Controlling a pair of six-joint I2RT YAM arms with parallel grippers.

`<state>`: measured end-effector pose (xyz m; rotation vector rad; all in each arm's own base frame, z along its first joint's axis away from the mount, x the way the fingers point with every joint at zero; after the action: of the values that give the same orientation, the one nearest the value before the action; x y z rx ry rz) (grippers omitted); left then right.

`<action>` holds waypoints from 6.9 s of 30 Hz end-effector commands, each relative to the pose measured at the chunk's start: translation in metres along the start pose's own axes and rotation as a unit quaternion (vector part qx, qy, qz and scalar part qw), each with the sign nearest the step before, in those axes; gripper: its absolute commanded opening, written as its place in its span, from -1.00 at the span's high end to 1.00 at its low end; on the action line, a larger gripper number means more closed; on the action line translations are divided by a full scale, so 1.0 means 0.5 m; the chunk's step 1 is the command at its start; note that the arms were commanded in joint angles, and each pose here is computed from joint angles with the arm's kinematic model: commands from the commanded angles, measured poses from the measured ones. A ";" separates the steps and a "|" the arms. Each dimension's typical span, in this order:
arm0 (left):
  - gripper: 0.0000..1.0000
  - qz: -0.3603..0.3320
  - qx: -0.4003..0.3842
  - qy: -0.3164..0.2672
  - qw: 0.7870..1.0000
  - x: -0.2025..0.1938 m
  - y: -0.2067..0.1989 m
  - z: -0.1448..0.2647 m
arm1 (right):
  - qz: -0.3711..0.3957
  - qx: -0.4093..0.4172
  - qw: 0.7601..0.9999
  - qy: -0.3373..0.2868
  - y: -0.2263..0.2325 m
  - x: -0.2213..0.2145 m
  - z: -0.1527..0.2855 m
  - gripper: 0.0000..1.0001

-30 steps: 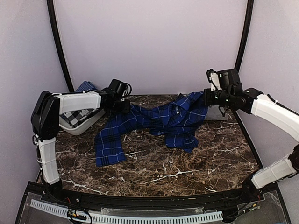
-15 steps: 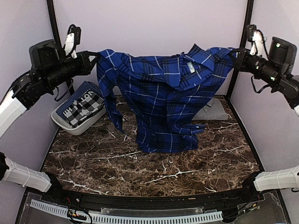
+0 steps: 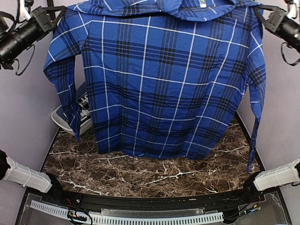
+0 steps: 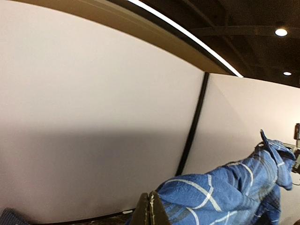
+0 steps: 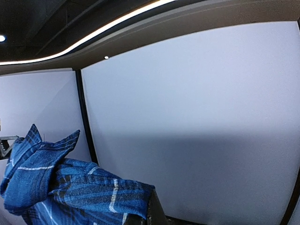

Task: Fold and stack the long sleeve shirts
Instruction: Flatten out the crumpled shirt at the center of the board, then pick up the sleeve from the center of the board.

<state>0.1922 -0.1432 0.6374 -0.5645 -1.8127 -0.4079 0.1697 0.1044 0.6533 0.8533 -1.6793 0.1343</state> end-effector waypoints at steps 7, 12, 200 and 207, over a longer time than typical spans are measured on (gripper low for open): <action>1.00 0.060 0.142 0.475 0.866 -0.739 0.192 -0.141 | -0.063 -0.198 0.899 0.385 -0.410 -0.670 -0.264 1.00; 1.00 0.092 0.147 0.585 0.792 -1.013 0.201 -0.085 | -0.085 -0.275 0.822 0.491 -0.559 -0.916 -0.226 0.65; 1.00 0.143 0.527 0.517 0.659 -0.932 0.202 0.430 | 0.011 -0.085 0.801 0.592 -0.089 -1.201 -0.017 -0.67; 1.00 0.088 0.548 0.452 0.698 -0.753 0.244 0.366 | 0.004 -0.113 0.773 0.624 -0.121 -1.236 0.069 -0.68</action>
<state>0.2165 -0.0330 0.1722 0.1665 -0.6646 0.5307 0.2130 0.3334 0.0821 0.3687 -0.4143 0.4324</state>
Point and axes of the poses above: each gripper's point midway between its finger pads, its own z axis back along the fingers, its own y axis along the line the jaws close on, x = y × z, the point moved 4 cm from there along z, back along the fingers, and after that the axes turned 14 degrees about -z, right-handed, at the moved point
